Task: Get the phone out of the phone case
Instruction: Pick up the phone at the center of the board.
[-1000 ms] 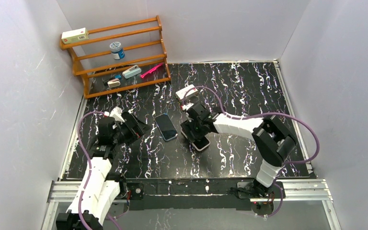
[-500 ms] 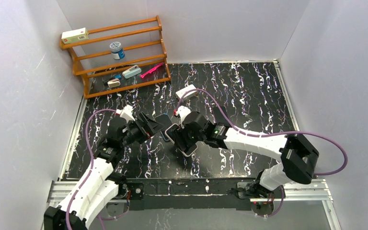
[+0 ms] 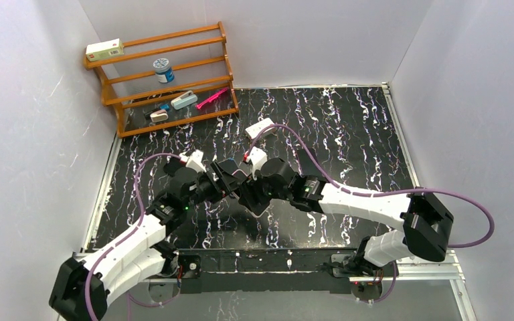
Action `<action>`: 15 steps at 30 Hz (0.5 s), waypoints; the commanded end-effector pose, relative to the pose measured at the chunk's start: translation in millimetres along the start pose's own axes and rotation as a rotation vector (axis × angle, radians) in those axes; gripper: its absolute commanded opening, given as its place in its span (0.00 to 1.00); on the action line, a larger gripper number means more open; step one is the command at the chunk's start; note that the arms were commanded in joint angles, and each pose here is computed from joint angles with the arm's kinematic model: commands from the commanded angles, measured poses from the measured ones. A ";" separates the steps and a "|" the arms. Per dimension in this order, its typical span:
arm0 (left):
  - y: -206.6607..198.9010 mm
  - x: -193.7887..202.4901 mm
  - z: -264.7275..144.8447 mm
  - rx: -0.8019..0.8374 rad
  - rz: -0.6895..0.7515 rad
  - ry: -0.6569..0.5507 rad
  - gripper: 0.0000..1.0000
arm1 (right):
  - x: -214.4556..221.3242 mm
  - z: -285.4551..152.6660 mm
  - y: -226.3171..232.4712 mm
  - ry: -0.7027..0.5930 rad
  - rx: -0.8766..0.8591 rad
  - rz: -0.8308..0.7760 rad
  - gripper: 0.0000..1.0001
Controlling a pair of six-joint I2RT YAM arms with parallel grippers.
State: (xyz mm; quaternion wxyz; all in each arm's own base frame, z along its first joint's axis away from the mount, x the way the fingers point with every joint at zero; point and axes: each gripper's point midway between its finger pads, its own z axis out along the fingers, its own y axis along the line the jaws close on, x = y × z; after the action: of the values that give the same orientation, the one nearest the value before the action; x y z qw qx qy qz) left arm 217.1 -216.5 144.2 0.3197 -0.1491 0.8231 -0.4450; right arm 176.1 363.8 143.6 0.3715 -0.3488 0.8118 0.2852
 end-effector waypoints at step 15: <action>-28.2 -9.9 -0.3 0.132 -0.074 -0.138 0.00 | -56.3 -33.8 11.8 -0.291 -0.053 0.100 0.75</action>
State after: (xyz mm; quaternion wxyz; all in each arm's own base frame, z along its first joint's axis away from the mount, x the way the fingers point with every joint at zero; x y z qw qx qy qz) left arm 212.0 -237.6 156.3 0.3308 -0.1508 0.7916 -0.4912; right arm 172.6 359.5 154.5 0.3984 -0.3335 0.7942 0.3152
